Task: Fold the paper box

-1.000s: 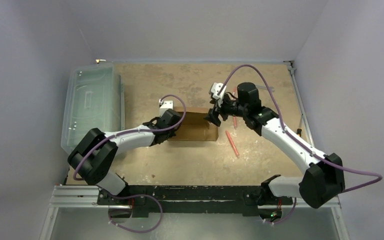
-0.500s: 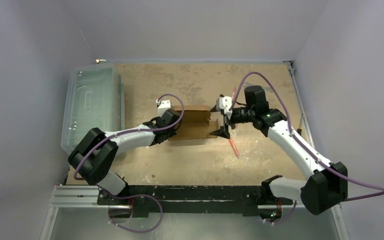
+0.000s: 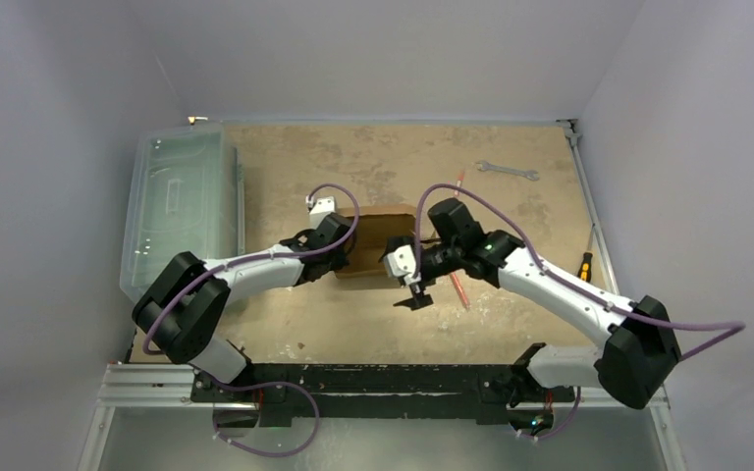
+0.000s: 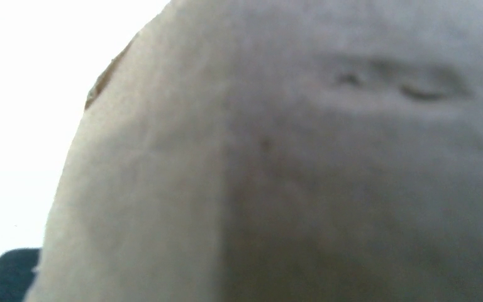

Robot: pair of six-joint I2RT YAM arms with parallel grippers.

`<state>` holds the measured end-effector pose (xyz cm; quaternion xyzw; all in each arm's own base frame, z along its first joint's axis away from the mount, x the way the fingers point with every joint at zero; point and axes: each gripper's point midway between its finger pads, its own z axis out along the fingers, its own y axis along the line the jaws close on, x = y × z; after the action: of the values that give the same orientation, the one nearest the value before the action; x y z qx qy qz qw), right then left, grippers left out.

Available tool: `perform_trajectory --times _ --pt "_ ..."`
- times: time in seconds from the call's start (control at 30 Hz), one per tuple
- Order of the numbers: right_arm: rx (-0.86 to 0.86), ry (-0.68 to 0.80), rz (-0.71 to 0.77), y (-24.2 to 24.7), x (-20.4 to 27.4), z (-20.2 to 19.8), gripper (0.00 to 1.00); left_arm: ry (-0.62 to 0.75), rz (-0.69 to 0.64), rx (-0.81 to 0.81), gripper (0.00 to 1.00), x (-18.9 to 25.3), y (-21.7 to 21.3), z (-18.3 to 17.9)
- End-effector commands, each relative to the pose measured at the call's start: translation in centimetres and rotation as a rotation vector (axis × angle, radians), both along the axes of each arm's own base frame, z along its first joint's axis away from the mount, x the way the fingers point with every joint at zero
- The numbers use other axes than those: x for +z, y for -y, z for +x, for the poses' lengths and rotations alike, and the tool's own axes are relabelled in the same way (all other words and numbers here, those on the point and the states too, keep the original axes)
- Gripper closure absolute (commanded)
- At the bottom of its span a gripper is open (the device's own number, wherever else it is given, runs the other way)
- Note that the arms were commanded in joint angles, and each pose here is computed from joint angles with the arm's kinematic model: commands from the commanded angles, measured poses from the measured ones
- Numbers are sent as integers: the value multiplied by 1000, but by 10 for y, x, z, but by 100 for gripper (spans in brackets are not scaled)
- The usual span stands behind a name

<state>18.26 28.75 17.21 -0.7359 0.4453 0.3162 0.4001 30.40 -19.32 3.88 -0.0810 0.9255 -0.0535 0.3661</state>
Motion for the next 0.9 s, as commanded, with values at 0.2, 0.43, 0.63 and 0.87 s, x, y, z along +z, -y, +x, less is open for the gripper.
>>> perform_trajectory --times 0.2,0.43,0.63,0.87 --pt "-90 137 -69 -39 -31 17 6 -34 -88 17 100 5 10 -9" --pt "-198 128 -103 -46 -51 36 14 -53 -125 10 100 4 17 -11" --pt "-257 133 -144 -49 -69 50 25 -61 -153 -16 100 6 23 -14" --pt "-283 145 -188 -52 -85 57 47 -75 -176 -44 90 6 28 -18"
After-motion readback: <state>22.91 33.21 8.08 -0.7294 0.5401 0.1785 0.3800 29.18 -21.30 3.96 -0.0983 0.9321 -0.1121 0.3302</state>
